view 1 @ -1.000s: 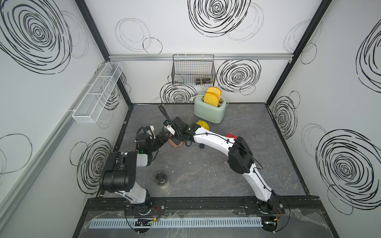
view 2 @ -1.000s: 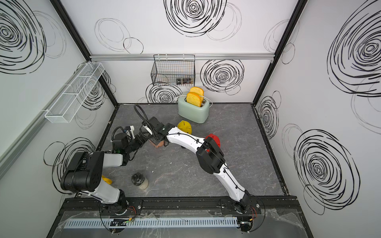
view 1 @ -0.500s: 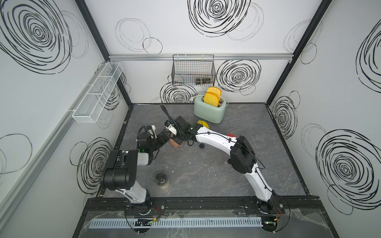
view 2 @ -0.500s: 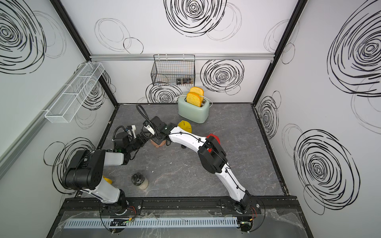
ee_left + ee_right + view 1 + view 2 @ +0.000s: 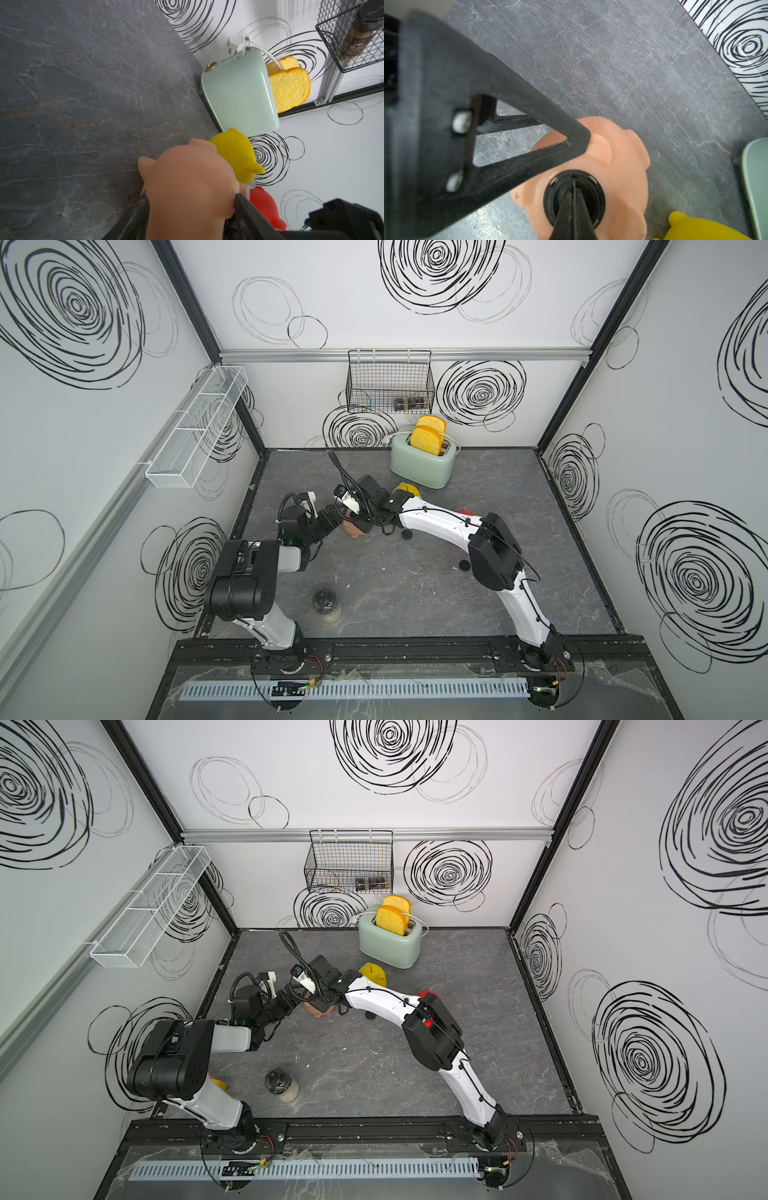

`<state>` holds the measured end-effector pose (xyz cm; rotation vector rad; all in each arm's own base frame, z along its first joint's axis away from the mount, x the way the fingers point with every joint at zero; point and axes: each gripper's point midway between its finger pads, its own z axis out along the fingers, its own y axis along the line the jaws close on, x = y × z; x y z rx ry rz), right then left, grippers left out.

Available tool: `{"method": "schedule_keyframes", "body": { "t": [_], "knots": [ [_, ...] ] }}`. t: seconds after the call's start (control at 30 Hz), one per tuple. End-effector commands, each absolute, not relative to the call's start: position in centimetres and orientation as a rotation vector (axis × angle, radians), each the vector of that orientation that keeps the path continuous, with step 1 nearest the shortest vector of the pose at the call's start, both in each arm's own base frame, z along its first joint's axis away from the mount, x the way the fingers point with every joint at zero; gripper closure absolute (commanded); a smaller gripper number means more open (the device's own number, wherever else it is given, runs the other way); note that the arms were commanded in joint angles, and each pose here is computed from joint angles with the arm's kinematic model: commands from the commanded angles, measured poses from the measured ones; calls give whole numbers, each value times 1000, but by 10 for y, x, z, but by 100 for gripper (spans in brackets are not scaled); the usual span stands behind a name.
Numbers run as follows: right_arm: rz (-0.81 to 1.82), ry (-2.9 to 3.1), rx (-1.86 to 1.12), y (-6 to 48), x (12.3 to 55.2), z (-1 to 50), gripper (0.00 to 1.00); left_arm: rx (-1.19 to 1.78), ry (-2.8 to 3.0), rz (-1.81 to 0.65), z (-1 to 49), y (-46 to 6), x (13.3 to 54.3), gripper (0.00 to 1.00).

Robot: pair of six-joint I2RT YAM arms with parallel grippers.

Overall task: Close piggy banks
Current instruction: Screw the knob on the piggy bank.

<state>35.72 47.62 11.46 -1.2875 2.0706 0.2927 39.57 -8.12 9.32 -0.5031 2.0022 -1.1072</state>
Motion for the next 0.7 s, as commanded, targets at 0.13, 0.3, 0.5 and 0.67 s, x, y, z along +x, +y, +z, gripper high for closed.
{"method": "schedule_keyframes", "body": {
  "t": [0.13, 0.3, 0.5, 0.67],
  "knots": [
    [312, 2070, -1341, 467, 351, 106, 100, -462, 1965, -1120, 103, -85, 405, 33],
    [321, 2063, -1348, 466, 352, 103, 100, -463, 1970, -1124, 101, -86, 405, 33],
    [315, 2067, -1362, 462, 353, 97, 100, -465, 1976, -1125, 99, -86, 405, 34],
    [308, 2064, -1404, 457, 353, 92, 100, -465, 1981, -1131, 96, -87, 406, 34]
  ]
}}
